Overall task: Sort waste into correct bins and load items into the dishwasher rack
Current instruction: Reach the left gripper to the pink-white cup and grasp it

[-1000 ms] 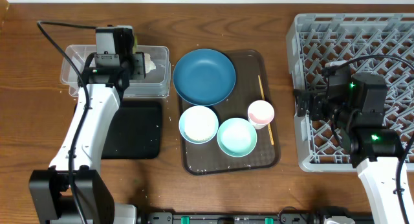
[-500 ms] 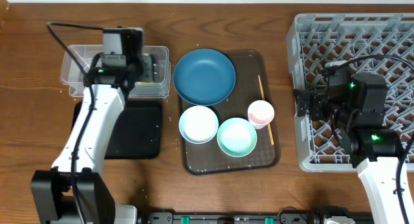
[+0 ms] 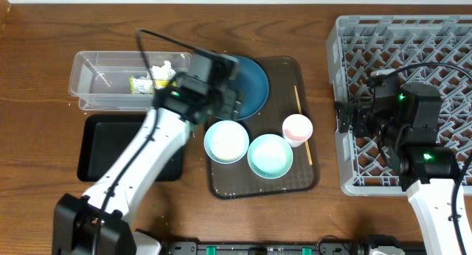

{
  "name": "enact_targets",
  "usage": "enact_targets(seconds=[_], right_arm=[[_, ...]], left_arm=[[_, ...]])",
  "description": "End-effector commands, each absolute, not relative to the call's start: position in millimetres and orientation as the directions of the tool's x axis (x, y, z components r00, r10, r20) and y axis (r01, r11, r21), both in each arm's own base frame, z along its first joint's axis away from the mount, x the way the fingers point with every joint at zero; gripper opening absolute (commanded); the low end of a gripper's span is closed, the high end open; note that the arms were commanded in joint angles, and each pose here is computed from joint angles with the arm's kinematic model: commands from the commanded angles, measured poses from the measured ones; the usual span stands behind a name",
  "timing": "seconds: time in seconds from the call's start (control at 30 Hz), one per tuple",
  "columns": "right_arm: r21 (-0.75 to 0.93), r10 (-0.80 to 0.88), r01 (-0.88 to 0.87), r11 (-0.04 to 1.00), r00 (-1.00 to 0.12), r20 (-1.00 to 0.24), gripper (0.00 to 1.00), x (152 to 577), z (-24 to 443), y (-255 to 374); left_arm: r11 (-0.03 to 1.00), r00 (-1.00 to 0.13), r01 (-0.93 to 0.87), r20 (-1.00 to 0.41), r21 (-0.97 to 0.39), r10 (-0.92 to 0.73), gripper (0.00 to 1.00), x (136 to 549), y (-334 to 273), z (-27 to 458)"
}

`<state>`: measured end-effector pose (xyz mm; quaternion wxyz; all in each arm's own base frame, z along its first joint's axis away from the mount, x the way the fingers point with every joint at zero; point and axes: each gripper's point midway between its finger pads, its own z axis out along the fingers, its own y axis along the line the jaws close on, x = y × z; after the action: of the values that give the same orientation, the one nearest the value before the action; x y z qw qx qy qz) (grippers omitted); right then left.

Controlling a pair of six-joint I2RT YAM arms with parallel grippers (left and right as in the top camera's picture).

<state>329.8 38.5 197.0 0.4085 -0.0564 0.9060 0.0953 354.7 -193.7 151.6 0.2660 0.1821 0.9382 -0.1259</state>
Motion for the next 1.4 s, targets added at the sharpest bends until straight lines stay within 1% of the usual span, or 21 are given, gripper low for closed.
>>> enact_targets(seconds=[0.0,0.2,0.33,0.5,0.57,0.63,0.73,0.8,0.93,1.07,1.1,1.13,1.2,1.37], right_arm=[[0.134,-0.019,-0.186,0.973,-0.649,-0.760,0.99,332,204,41],[0.134,-0.019,-0.186,0.973,-0.649,-0.760,0.99,332,204,41],[0.134,-0.019,-0.186,0.973,-0.649,-0.760,0.99,332,204,41],[0.135,-0.019,-0.186,0.973,-0.650,-0.760,0.99,332,204,41],[0.135,-0.019,-0.186,0.973,-0.650,-0.760,0.99,332,204,41],[0.135,-0.019,-0.186,0.973,-0.650,-0.760,0.99,332,204,41],[0.135,-0.019,-0.186,0.973,-0.650,-0.760,0.99,332,204,41],[0.135,-0.019,-0.186,0.973,-0.650,-0.760,0.99,332,204,41],[0.135,-0.019,-0.186,0.973,-0.650,-0.760,0.99,332,204,41],[0.135,-0.019,-0.186,0.973,-0.650,-0.759,0.99,332,204,41],[0.135,-0.019,-0.186,0.973,-0.650,-0.760,0.99,332,204,41],[0.134,-0.019,-0.186,0.973,-0.650,-0.760,0.99,332,204,41],[0.134,-0.019,-0.186,0.973,-0.650,-0.760,0.99,332,204,41],[0.107,-0.019,-0.152,0.983,-0.654,-0.756,0.99,332,202,33]], left_arm=[[0.878,-0.803,0.440,-0.522,-0.190,0.289,0.76,344,-226,141],[0.776,-0.789,0.555,-0.485,-0.299,0.378,0.76,320,-286,114],[0.772,-0.806,0.550,-0.445,-0.317,0.391,0.76,311,-302,94],[0.754,-0.793,0.575,-0.447,-0.319,0.415,0.76,307,-318,81],[0.749,-0.789,0.581,-0.449,-0.319,0.420,0.69,306,-322,79],[0.747,-0.788,0.584,-0.446,-0.319,0.425,0.59,305,-323,76],[0.750,-0.793,0.581,-0.431,-0.317,0.431,0.49,304,-323,69],[0.752,-0.796,0.578,-0.421,-0.317,0.434,0.47,304,-323,64],[0.763,-0.812,0.562,-0.391,-0.320,0.434,0.37,302,-322,52],[0.761,-0.809,0.563,-0.399,-0.321,0.431,0.20,304,-323,52],[0.760,-0.808,0.565,-0.404,-0.321,0.430,0.19,305,-324,53],[0.759,-0.806,0.566,-0.408,-0.321,0.428,0.12,306,-325,53],[0.757,-0.803,0.568,-0.416,-0.322,0.426,0.06,307,-326,55],[0.760,-0.796,0.563,-0.459,-0.325,0.394,0.06,318,-322,76]])
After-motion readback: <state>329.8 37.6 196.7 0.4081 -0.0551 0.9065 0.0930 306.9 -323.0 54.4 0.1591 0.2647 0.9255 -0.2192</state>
